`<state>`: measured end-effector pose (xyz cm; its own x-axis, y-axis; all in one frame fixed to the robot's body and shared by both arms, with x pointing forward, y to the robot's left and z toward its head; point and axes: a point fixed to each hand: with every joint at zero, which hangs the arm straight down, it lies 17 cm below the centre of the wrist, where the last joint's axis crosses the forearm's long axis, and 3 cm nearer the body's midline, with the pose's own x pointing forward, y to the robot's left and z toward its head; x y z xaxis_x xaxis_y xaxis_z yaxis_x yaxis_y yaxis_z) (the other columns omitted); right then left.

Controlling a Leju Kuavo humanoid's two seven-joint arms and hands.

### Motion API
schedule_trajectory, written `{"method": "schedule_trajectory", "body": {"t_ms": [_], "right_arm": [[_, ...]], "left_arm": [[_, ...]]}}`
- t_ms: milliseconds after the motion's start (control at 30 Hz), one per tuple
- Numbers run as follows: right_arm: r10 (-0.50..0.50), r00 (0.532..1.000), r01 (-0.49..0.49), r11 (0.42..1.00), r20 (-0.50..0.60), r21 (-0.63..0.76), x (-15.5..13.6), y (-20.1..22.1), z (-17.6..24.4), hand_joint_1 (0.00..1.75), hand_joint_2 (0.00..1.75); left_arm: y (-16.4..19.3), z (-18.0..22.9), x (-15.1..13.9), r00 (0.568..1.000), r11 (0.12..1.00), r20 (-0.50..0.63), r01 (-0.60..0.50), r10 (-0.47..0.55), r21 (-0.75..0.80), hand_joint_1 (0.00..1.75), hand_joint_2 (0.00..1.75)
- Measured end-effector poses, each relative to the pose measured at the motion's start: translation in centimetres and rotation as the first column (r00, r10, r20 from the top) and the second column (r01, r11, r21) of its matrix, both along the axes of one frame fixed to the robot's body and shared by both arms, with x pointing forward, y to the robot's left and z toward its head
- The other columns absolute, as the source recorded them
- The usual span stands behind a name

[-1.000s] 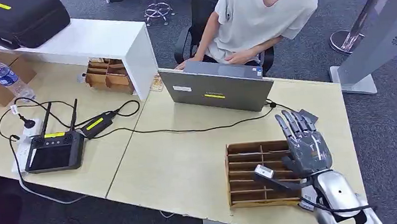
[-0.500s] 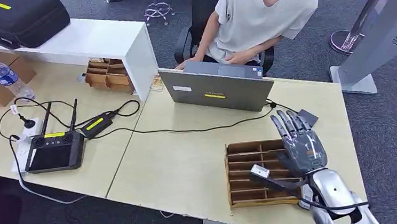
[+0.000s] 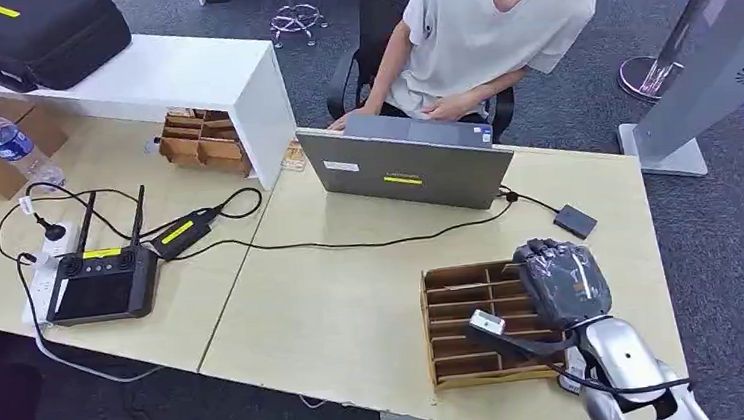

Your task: Pass the card to the sensor for recognition and then transmit it.

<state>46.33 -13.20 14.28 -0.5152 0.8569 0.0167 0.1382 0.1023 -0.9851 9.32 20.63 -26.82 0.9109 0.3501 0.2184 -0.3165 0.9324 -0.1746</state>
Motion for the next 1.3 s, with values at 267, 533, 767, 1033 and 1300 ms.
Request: {"method": "schedule_trajectory", "body": {"t_ms": [267, 533, 767, 1033, 1300], "right_arm": [[0.000, 1.000, 0.000, 1.000, -0.002, 0.007, 0.0, 0.0, 0.0, 1.75, 1.75], [0.002, 1.000, -0.002, 1.000, -0.002, 0.006, 0.0, 0.0, 0.0, 1.75, 1.75], [0.002, 1.000, -0.002, 1.000, 0.009, 0.008, 0.0, -0.1, 0.4, 1.75, 1.75], [0.008, 0.999, -0.008, 1.000, 0.034, 0.001, 0.0, -0.1, 1.4, 1.75, 1.75], [0.008, 0.999, -0.007, 1.000, 0.052, -0.016, 0.0, -0.7, 1.8, 1.75, 1.75]], "left_arm": [[0.0, 0.0, 0.0, 1.000, 1.000, 0.000, -0.001, 0.001, 0.000, 0.00, 1.75], [0.2, 0.0, 0.0, 1.000, 1.000, 0.006, 0.011, -0.011, 0.015, 0.00, 1.75], [0.5, -0.2, -0.2, 1.000, 1.000, -0.009, 0.005, -0.004, 0.026, 0.00, 1.75], [0.6, -0.2, -0.3, 1.000, 1.000, -0.014, 0.005, -0.004, 0.029, 0.00, 1.75], [0.6, -0.3, -0.4, 1.000, 1.000, -0.021, 0.005, -0.004, 0.030, 0.00, 1.75]]}}
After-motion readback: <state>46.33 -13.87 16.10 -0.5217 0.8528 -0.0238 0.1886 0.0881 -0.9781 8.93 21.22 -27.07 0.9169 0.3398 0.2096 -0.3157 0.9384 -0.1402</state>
